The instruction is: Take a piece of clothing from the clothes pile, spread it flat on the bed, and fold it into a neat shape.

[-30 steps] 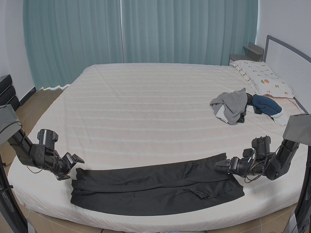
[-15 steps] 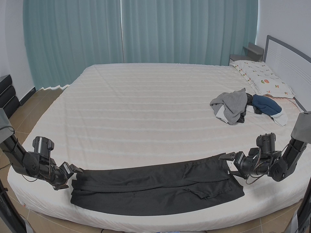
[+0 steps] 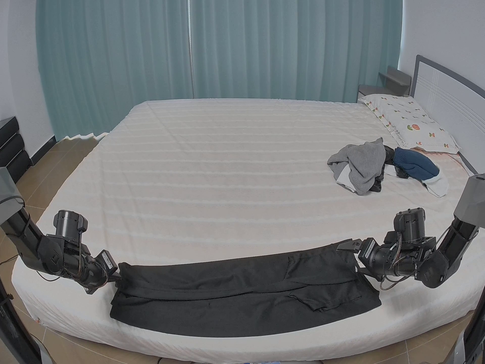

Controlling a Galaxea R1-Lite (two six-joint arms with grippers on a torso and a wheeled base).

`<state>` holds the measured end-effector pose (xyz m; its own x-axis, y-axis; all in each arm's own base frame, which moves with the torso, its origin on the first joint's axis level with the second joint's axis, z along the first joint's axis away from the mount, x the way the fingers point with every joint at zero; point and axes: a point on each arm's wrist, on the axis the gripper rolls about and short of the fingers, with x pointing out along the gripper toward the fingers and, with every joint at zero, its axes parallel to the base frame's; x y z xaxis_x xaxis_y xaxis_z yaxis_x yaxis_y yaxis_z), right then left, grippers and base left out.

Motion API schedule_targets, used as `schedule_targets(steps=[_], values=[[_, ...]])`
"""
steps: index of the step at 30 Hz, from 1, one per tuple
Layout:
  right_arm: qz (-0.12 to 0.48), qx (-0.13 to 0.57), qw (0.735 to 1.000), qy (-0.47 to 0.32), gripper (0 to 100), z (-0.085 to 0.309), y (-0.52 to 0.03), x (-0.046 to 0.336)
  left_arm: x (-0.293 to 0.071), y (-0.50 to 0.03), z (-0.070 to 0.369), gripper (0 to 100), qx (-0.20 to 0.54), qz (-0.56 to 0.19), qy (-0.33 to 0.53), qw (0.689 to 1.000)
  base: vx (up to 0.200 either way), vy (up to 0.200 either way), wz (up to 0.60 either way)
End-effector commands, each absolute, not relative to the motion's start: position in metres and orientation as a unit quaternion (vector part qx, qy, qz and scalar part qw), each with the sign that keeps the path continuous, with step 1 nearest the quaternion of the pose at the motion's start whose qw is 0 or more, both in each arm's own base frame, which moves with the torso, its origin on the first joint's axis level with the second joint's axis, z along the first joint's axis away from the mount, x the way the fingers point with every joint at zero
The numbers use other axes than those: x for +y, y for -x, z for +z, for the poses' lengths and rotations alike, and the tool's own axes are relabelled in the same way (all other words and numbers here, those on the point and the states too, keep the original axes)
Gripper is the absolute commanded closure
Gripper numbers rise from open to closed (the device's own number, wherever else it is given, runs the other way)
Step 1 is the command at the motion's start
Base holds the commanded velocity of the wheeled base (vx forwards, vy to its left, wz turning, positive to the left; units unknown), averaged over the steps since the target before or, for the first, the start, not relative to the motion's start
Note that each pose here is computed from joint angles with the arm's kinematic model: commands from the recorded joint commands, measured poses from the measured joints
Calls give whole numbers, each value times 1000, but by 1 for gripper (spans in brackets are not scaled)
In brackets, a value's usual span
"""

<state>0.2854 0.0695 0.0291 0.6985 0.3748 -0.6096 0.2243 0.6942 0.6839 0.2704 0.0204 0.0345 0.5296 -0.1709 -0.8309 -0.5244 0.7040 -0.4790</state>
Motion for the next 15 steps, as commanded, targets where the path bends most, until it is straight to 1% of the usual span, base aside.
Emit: schedule_targets(steps=[1, 5, 11, 15], values=[[53, 388, 836, -386, 0, 31, -283, 74, 21, -268, 51, 100, 446, 107, 374, 806, 0, 0, 0], [54, 391, 834, -385, 0, 30, -282, 76, 22, -265, 60, 100, 431, 103, 377, 813, 0, 0, 0], [41, 413, 812, -410, 0, 28, -283, 87, 21, -264, 64, 100, 419, 97, 380, 819, 0, 0, 0], [27, 413, 813, -410, 0, 26, -286, 88, 22, -266, 66, 100, 407, 97, 390, 820, 0, 0, 0]])
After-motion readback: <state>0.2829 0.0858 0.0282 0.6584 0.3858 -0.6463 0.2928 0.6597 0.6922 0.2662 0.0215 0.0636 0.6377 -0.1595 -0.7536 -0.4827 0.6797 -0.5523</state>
